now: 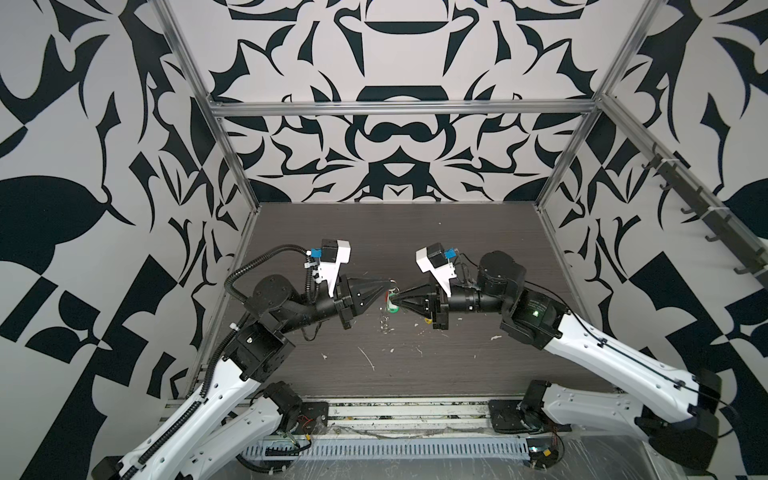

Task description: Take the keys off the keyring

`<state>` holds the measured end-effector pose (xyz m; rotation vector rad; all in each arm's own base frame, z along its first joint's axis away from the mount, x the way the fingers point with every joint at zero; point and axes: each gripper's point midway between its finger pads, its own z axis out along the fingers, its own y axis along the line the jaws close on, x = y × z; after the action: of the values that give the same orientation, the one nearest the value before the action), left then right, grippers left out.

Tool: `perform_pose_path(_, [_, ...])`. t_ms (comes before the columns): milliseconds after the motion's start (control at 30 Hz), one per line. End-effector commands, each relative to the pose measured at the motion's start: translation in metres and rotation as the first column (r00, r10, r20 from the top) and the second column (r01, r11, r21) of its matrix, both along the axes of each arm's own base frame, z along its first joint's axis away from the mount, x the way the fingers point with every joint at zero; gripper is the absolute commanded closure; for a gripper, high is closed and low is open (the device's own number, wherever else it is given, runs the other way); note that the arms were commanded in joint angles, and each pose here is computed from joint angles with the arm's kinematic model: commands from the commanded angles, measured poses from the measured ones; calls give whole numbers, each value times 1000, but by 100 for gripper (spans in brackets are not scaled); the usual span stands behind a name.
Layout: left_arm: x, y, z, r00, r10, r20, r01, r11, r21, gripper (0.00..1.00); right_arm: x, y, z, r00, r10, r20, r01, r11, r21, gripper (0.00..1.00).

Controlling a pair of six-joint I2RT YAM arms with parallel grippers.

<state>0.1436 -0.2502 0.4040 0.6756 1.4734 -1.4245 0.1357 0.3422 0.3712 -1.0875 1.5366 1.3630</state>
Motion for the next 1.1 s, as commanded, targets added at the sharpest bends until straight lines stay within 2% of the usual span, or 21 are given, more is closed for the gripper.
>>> perform_pose_path(0, [0,5,22,998,29,57,-25,997,-78,100,-7,4,6,999,27,41,-26,1000,-14,100])
perform_pose_path(433, [-10,7,24,997,-4,82,9,998,-67,100,-8,5,-8,1000,24,18,-23,998,-61,100])
perform_pose_path(500, [-12,7,23,996,-14,84,19,998,-58,100,-7,0,-4,1000,-2,31,4,999,-52,91])
perform_pose_path(567, [-14,7,22,996,-26,83,30,998,-49,100,-6,-7,4,998,-33,55,35,999,-32,76])
perform_pose_path(667, [-16,7,22,996,-33,83,37,998,-45,100,-11,-17,20,995,-55,81,55,998,5,63])
perform_pose_path(833, [-17,7,21,995,-36,92,41,998,-52,100,-16,-29,49,992,-83,100,73,993,96,57])
perform_pose_path(1067, [-19,7,23,993,-45,106,54,995,-80,100,1,-24,70,986,-159,60,143,966,213,57])
